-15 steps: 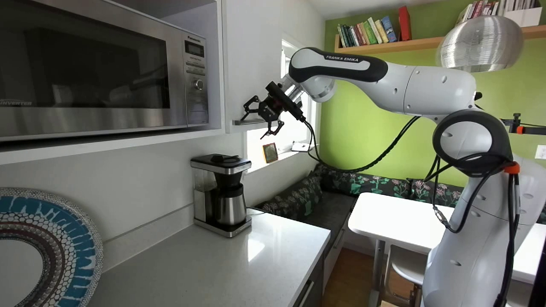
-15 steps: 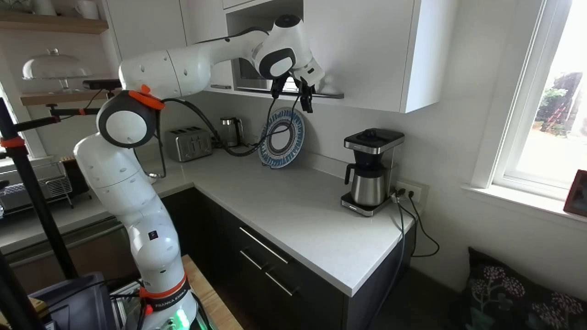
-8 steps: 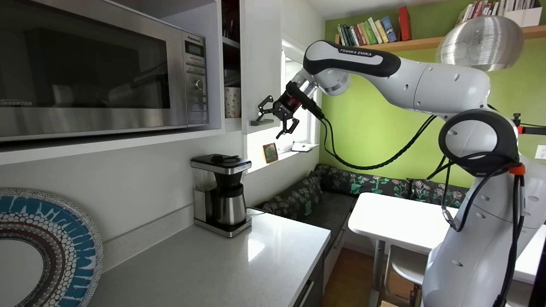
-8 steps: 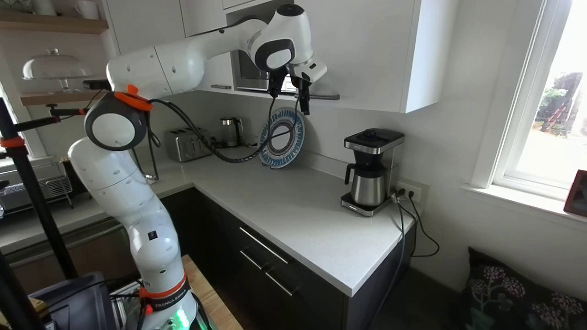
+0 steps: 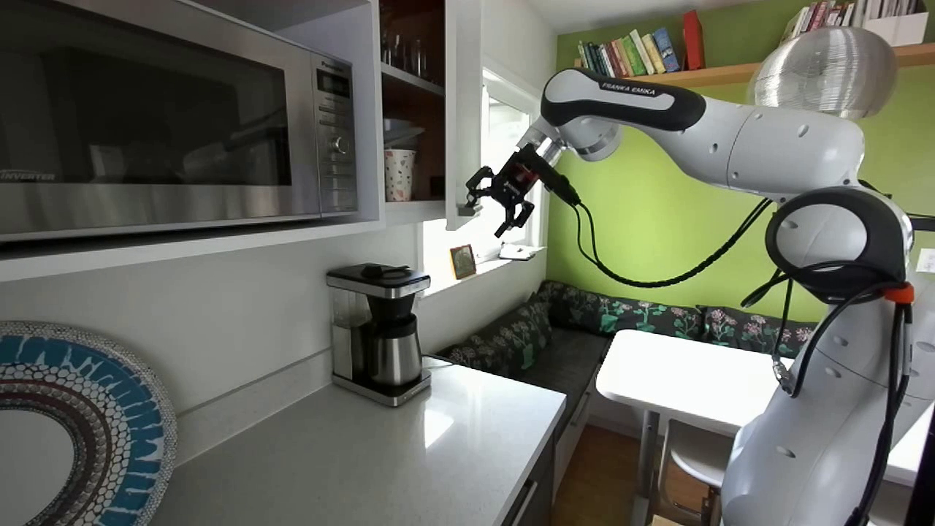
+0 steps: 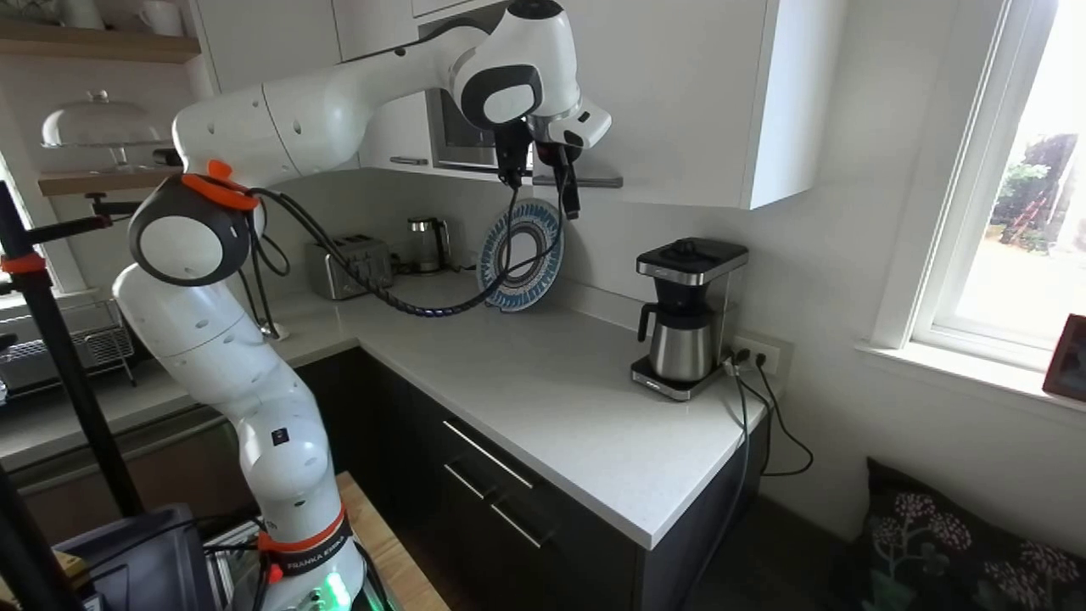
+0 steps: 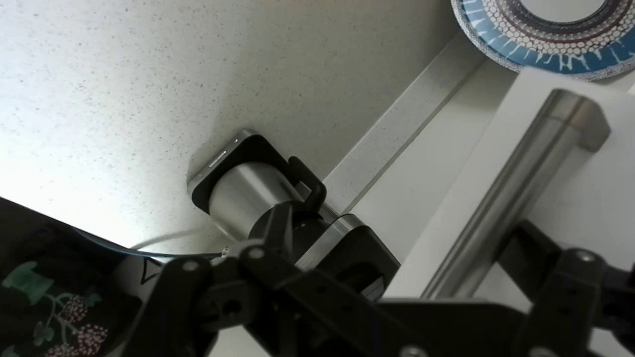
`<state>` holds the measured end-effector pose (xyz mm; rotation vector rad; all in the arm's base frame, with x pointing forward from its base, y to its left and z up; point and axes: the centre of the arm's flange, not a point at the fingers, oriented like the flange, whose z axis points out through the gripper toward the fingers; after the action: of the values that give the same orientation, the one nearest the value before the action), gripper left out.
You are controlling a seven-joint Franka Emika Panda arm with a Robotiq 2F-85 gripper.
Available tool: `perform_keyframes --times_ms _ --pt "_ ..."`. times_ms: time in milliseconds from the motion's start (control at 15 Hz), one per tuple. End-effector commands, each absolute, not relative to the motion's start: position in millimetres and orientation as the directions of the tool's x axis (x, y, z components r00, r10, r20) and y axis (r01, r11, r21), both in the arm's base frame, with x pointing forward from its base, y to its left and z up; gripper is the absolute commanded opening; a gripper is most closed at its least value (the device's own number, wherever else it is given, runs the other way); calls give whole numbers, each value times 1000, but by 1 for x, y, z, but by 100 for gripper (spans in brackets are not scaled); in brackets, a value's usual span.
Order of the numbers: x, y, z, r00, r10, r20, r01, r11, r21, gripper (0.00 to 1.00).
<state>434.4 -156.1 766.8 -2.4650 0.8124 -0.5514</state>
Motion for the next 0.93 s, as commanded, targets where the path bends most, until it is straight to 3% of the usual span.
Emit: perform_keyframes --times_ms 0,867 --pt "406 -189 739 794 -568 218 -426 -775 -467 100" --pt "329 -283 736 827 -498 262 -414 -853 -317 100"
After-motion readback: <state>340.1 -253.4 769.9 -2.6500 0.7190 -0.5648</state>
